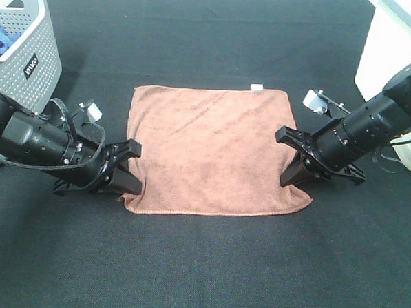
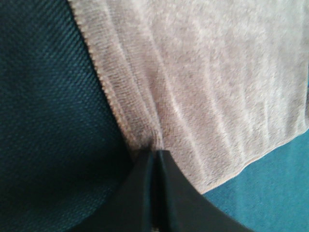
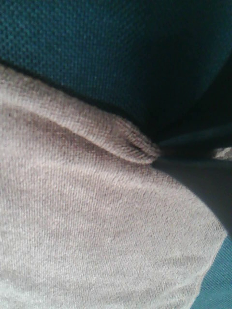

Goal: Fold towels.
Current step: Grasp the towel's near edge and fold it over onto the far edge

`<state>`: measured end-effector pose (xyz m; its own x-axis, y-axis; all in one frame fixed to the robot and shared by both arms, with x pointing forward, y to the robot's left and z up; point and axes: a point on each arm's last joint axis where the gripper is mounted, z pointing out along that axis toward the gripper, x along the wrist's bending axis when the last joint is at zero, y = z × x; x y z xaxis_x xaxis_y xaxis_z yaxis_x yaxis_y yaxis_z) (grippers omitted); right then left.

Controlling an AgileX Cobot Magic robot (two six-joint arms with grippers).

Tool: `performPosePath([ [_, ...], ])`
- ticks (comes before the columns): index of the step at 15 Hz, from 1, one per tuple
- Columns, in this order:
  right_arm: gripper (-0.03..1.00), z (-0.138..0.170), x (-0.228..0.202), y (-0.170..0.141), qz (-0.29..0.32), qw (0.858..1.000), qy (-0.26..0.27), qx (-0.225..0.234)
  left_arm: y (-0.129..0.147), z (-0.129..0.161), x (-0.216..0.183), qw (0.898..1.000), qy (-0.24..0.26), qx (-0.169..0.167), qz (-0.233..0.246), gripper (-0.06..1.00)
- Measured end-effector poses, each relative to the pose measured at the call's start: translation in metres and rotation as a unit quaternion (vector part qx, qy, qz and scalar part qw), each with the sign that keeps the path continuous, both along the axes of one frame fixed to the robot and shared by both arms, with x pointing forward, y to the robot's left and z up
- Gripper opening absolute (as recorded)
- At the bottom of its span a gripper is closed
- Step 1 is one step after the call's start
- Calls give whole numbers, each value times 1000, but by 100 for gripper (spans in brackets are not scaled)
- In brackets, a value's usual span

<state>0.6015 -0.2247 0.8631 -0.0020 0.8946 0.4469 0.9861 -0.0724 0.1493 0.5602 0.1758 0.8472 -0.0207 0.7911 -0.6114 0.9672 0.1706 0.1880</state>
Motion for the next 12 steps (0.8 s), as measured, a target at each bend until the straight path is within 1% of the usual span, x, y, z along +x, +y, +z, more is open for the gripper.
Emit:
performPosePath([
  [3,0,2,-1,0,-4,1000,5,-1,1,6,-1,1000,3,6,-5,0],
  [5,0,11,-8,0,14,1000,20,-3,3,24,-5,999,-8,21,-31,0],
  [6,0,23,-12,-2,19,999,27,-12,4,37,-9,998,-7,31,-46,0],
  [8,0,32,-25,-4,19,999,35,-21,6,48,-17,997,15,40,-59,0],
  [11,0,28,-48,-6,22,998,62,-24,13,45,-43,995,52,51,-70,0],
  [12,0,29,-53,-7,24,997,67,-23,14,45,-49,994,56,53,-73,0],
])
